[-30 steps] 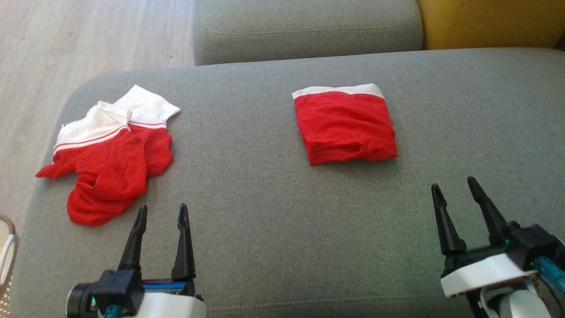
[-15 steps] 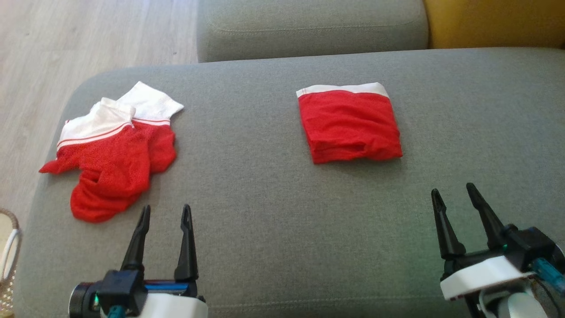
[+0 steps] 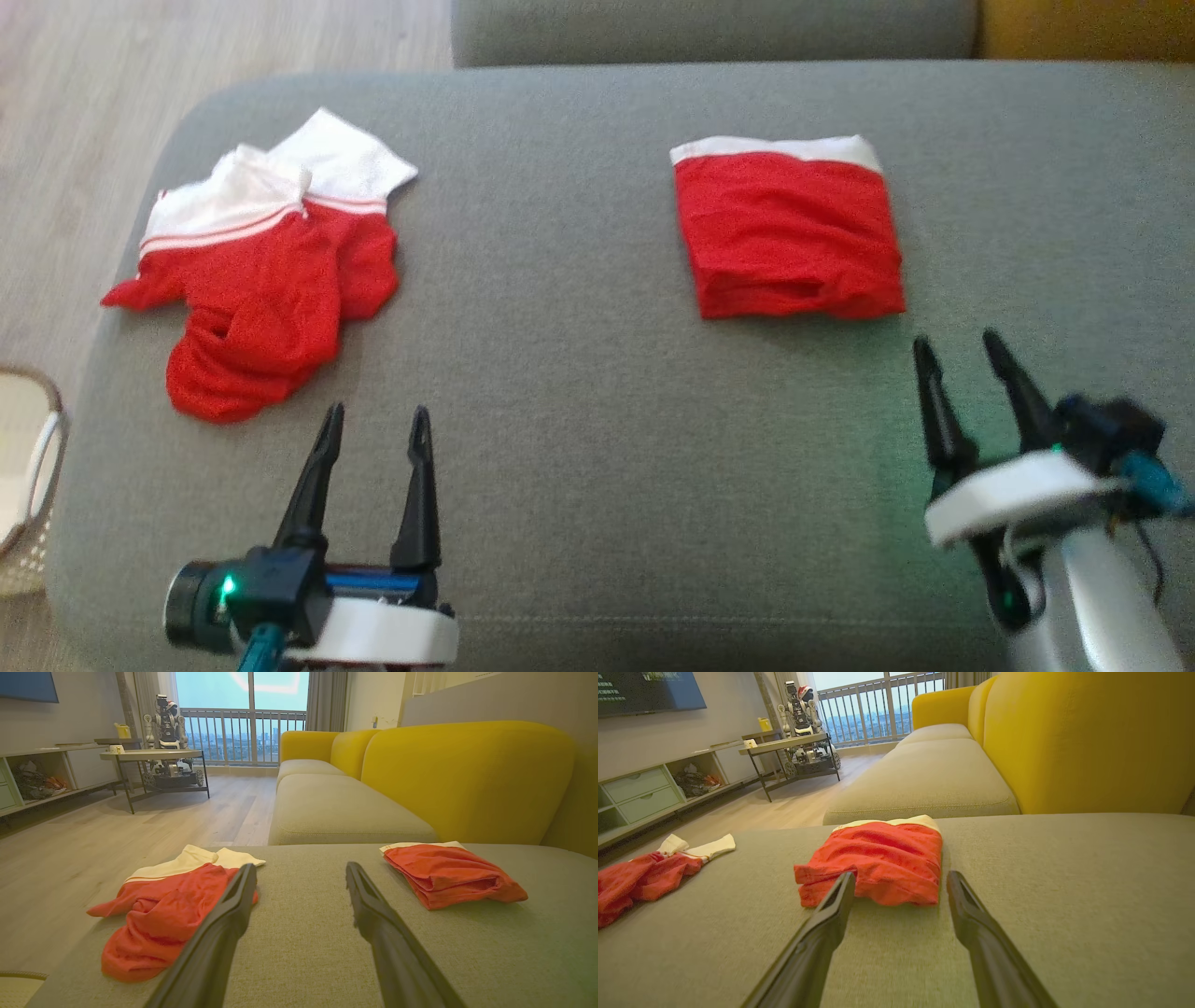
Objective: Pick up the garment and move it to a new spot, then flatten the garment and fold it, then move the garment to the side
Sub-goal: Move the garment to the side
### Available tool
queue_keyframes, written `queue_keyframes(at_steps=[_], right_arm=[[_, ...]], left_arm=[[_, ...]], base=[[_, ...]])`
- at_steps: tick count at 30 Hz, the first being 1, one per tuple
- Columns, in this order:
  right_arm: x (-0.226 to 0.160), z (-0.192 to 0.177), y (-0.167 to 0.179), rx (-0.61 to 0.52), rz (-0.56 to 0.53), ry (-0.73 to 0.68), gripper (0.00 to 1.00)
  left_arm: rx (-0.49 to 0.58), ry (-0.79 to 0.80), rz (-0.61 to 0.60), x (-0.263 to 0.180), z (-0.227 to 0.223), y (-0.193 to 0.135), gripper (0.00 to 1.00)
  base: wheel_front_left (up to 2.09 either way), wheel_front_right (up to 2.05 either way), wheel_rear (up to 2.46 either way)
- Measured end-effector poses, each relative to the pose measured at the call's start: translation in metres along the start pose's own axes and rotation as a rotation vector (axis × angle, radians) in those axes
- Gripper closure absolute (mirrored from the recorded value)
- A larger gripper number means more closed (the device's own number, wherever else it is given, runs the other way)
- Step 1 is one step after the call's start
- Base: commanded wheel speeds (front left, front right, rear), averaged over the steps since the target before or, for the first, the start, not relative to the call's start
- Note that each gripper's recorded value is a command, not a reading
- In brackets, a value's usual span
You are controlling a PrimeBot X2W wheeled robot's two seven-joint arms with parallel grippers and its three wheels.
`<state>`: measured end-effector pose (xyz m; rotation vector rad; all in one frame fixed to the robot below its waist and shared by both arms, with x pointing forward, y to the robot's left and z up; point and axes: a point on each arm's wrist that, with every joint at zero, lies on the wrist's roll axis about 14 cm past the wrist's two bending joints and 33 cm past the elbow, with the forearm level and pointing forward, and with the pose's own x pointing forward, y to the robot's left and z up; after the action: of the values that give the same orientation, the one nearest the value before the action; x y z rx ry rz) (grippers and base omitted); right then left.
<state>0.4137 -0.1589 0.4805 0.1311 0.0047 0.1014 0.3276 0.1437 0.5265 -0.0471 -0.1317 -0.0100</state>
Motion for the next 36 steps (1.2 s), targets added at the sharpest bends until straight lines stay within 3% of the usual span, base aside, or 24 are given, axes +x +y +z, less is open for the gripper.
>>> queue_keyframes(at_steps=[6,12,17,25,26,27,28,36], right_arm=[[0.063,-0.026,-0.006,0.21,-0.068,0.124,0.0],[0.111,-0.048,-0.005,0.299,-0.095,0.273,0.0],[0.137,-0.063,-0.013,0.286,-0.111,0.353,0.0],[0.147,-0.099,-0.004,0.273,-0.1,0.507,0.01],[0.149,-0.099,-0.003,0.269,-0.098,0.509,0.31],[0.15,-0.099,-0.001,0.268,-0.095,0.513,0.77],[0.15,-0.099,-0.001,0.269,-0.094,0.516,1.0],[0.142,-0.087,-0.02,0.192,-0.104,0.487,1.0]], left_arm=[[0.001,0.016,-0.007,0.015,-0.007,0.0,0.0],[0.005,0.032,-0.006,0.029,-0.014,0.001,0.0],[-0.002,0.039,-0.003,0.041,-0.019,0.002,0.0],[0.012,0.081,0.012,0.045,-0.034,0.008,0.0],[0.013,0.08,0.012,0.046,-0.034,0.008,0.0],[0.014,0.077,0.012,0.047,-0.033,0.009,0.0],[0.015,0.073,0.01,0.048,-0.032,0.008,0.0],[0.003,0.063,-0.021,0.056,-0.032,-0.001,0.0]], base=[[0.0,0.0,0.0],[0.0,0.0,0.0],[0.0,0.0,0.0],[0.0,0.0,0.0],[0.0,0.0,0.0],[0.0,0.0,0.0],[0.0,0.0,0.0],[0.0,0.0,0.0]])
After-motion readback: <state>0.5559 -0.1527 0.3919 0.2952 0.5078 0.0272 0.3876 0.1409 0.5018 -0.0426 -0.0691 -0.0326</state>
